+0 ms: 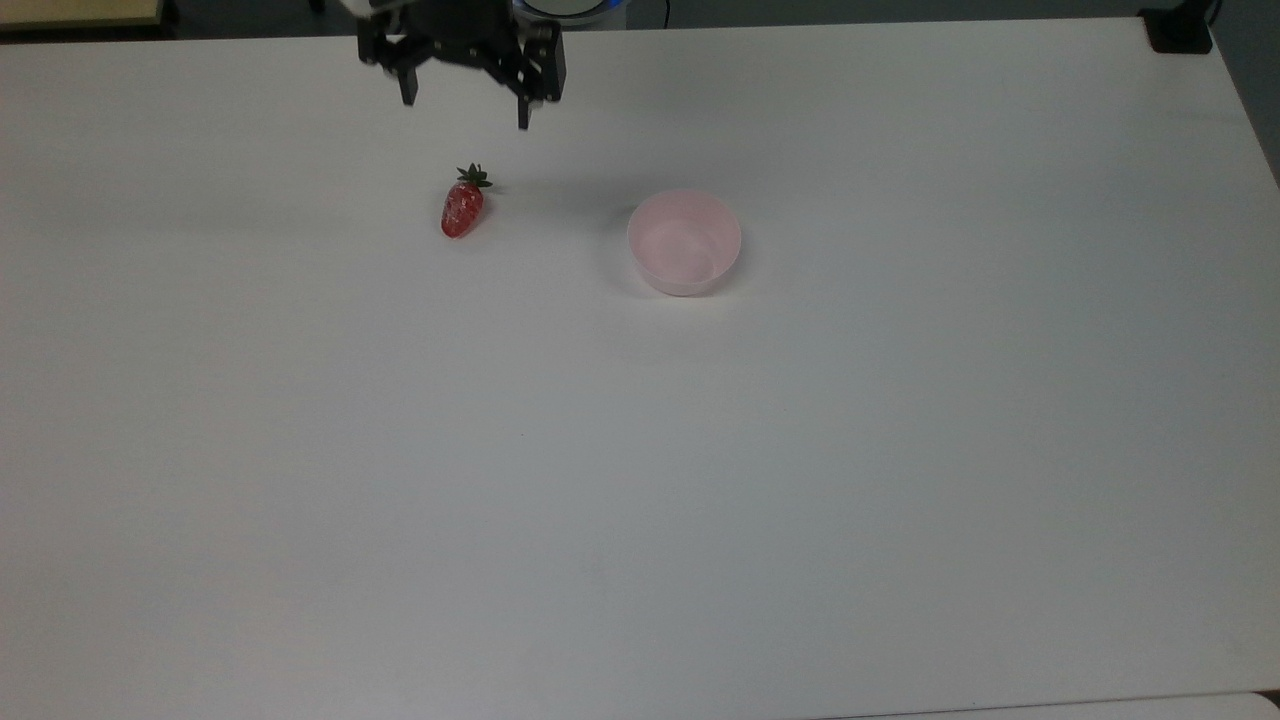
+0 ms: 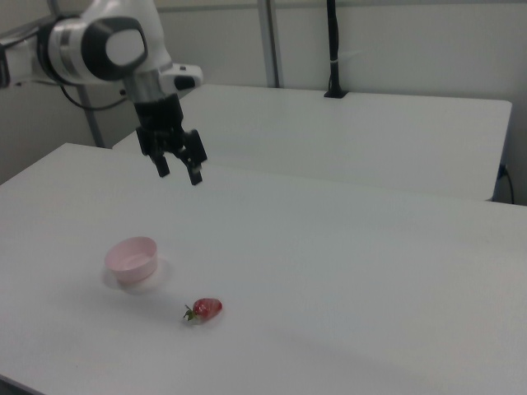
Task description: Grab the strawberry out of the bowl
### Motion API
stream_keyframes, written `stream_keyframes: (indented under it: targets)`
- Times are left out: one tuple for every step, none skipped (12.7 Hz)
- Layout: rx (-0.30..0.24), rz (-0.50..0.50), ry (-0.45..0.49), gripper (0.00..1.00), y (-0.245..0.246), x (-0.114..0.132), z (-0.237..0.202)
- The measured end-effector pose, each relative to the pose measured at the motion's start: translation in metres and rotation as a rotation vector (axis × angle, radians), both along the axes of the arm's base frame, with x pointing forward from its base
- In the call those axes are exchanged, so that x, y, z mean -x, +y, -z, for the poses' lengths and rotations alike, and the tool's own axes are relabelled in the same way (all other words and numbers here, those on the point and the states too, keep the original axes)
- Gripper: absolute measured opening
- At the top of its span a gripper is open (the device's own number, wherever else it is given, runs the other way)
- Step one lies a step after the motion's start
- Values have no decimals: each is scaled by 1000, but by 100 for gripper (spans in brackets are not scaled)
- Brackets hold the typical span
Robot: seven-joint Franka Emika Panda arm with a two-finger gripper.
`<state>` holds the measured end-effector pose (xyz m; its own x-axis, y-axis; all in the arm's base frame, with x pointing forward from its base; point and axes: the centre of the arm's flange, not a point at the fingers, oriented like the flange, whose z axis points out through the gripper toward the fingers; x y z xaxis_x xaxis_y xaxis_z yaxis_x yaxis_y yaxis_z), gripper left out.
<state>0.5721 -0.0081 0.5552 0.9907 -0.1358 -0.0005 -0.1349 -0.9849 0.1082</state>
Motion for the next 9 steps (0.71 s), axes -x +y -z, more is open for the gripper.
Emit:
stream_keyframes:
  targets:
    - [-16, 7, -12, 100, 2, 4, -21]
    - [-34, 16, -35, 100, 2, 9, -39]
    - [-46, 24, -50, 100, -1, 12, -49]
    - [-54, 33, -64, 100, -5, 16, -56]
    - [-58, 36, -74, 100, -10, 19, -62]
    - [-57, 3, -73, 100, -14, 20, -63]
    - [-57, -37, -68, 100, -16, 19, -62]
    - [-56, -57, -68, 100, -17, 19, -62]
    - [-56, -61, -69, 100, -18, 19, -62]
